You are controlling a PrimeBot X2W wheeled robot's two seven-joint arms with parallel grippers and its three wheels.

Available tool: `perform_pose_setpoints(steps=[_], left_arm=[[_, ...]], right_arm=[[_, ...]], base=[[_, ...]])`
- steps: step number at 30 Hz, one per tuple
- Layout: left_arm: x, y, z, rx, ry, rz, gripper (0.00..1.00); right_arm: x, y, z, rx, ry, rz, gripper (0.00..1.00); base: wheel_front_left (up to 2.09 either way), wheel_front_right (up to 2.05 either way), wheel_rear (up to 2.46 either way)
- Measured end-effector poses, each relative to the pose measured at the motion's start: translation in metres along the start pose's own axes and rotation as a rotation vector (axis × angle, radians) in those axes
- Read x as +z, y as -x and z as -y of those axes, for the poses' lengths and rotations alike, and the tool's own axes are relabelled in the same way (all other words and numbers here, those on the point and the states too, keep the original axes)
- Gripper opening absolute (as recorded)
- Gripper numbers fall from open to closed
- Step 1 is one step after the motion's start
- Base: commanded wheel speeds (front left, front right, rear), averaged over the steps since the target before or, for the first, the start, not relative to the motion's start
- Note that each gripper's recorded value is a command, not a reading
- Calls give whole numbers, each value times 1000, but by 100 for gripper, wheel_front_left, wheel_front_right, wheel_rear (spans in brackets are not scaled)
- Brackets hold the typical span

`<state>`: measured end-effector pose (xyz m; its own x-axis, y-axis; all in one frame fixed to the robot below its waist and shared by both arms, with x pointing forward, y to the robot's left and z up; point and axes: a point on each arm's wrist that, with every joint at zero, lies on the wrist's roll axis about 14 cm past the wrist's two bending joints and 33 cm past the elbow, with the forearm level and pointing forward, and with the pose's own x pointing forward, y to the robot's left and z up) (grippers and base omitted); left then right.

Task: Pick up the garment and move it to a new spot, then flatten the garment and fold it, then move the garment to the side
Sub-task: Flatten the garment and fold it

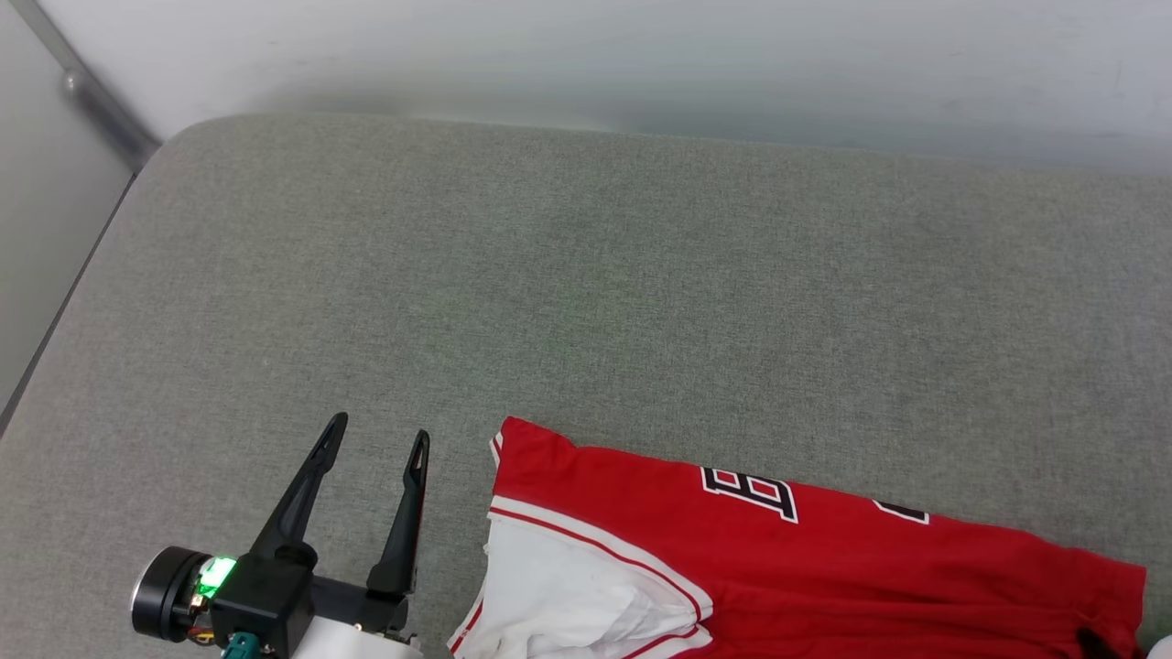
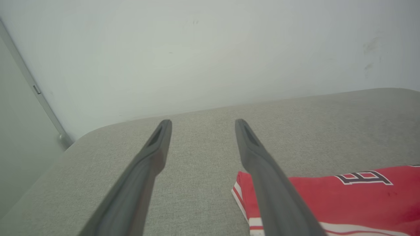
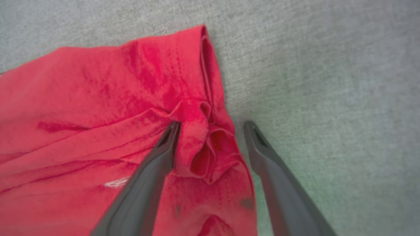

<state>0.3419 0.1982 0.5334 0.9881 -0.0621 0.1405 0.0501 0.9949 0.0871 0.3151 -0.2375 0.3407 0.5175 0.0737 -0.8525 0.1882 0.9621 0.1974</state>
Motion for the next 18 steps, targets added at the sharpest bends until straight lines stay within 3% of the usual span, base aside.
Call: perform_pose_setpoints(steps=[9, 10, 11, 13, 14, 18], left_arm=[[3, 0, -1, 2, 1, 12, 100], [3, 0, 0, 0, 2, 14, 100], [4, 0, 1, -2, 4, 16, 100], [5, 0, 3, -7, 7, 19, 100], [5, 0, 3, -9, 8, 20, 100], [5, -1, 5, -15, 11, 23, 100]], right_arm=[[-1, -1, -22, 75, -1, 8, 100], [-1, -1, -24, 81, 0, 11, 71], [-1, 0, -25, 84, 2, 13, 71], [-1, 2, -26, 88, 4, 24, 7], [0, 3, -26, 90, 4, 33, 0], [2, 5, -27, 95, 1, 61, 0]], base=[[0, 0, 0], [0, 0, 0], [0, 0, 0], [0, 0, 0], [0, 0, 0], [0, 0, 0]])
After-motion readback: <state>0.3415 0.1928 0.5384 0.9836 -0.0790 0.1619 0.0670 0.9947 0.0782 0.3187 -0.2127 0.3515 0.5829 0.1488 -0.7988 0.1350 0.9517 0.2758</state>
